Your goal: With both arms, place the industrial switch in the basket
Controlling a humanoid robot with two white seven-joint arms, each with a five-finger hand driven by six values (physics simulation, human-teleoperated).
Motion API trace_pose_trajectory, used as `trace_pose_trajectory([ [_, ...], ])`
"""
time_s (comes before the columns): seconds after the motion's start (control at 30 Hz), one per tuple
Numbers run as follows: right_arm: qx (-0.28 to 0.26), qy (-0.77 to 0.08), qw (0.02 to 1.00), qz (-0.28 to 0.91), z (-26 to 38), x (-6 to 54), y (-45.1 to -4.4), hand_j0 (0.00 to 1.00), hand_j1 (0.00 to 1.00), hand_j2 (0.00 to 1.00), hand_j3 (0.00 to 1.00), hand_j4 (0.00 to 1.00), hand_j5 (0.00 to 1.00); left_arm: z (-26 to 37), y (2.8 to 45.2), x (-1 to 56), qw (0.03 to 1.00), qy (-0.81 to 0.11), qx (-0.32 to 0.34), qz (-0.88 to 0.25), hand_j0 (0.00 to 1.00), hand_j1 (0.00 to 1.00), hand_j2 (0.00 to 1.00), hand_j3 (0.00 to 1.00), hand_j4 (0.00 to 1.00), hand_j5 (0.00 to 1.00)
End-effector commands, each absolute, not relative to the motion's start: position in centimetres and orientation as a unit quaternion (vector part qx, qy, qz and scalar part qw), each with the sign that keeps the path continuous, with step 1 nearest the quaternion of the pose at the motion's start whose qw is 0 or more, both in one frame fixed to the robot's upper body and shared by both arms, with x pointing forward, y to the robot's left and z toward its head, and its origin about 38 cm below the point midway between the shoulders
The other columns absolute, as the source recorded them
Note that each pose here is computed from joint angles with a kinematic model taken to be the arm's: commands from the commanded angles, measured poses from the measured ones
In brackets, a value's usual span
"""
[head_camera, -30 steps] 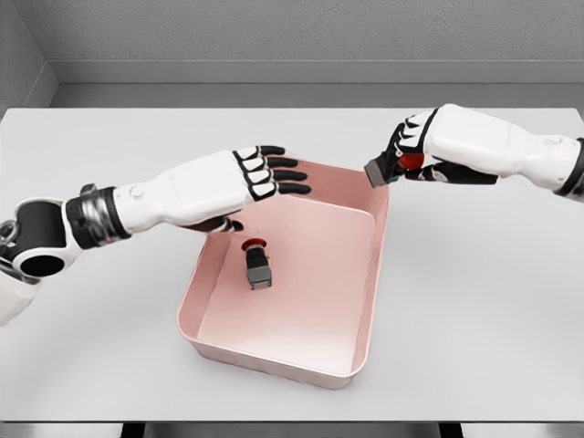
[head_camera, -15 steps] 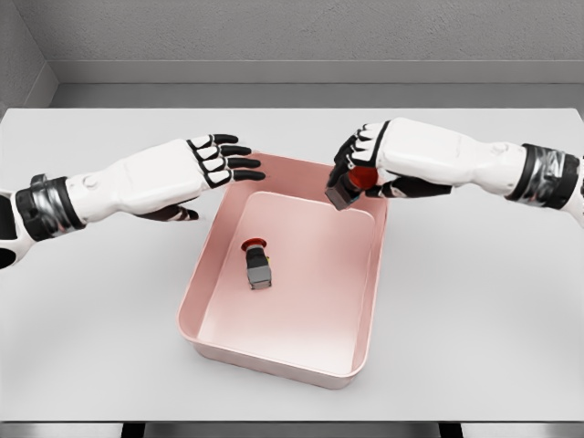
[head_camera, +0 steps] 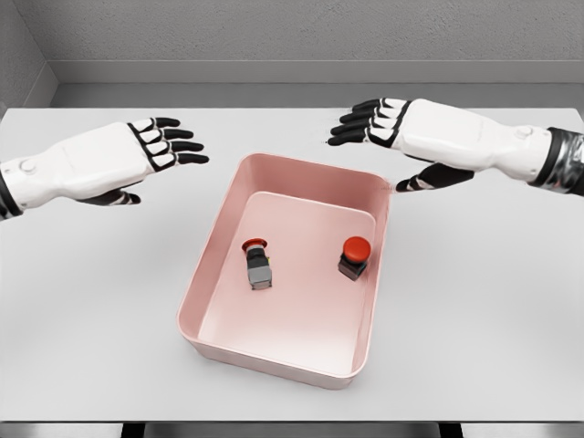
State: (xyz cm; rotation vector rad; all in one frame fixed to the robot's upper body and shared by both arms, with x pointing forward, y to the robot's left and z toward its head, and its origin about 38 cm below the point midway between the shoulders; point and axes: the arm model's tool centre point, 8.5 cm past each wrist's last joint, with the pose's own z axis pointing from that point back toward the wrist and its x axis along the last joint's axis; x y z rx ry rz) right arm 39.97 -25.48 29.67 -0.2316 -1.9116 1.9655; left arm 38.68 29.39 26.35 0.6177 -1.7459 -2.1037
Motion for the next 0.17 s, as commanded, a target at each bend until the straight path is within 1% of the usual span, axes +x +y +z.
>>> trace_pose_trajectory([
  [0.0, -0.112, -0.665, 0.210, 0.708, 30.5, 39.8, -28.3, 1.00, 1.00, 1.00, 1.00, 1.00, 1.00, 26.5, 29.5, 38.7, 0.170, -0.614, 0.218, -0.739, 1.00, 1.00, 1.00, 1.00, 1.00, 1.00],
  [0.07, -0.121, -0.655, 0.227, 0.710, 30.2, 39.6, -29.9, 1.00, 1.00, 1.00, 1.00, 1.00, 1.00, 26.4, 29.3, 38.7, 0.171, -0.614, 0.215, -0.740, 1.00, 1.00, 1.00, 1.00, 1.00, 1.00],
  [0.13, -0.147, -0.653, 0.251, 0.700, 30.4, 39.1, -32.7, 1.00, 1.00, 1.00, 1.00, 1.00, 1.00, 26.4, 29.4, 38.7, 0.171, -0.614, 0.216, -0.740, 1.00, 1.00, 1.00, 1.00, 1.00, 1.00],
])
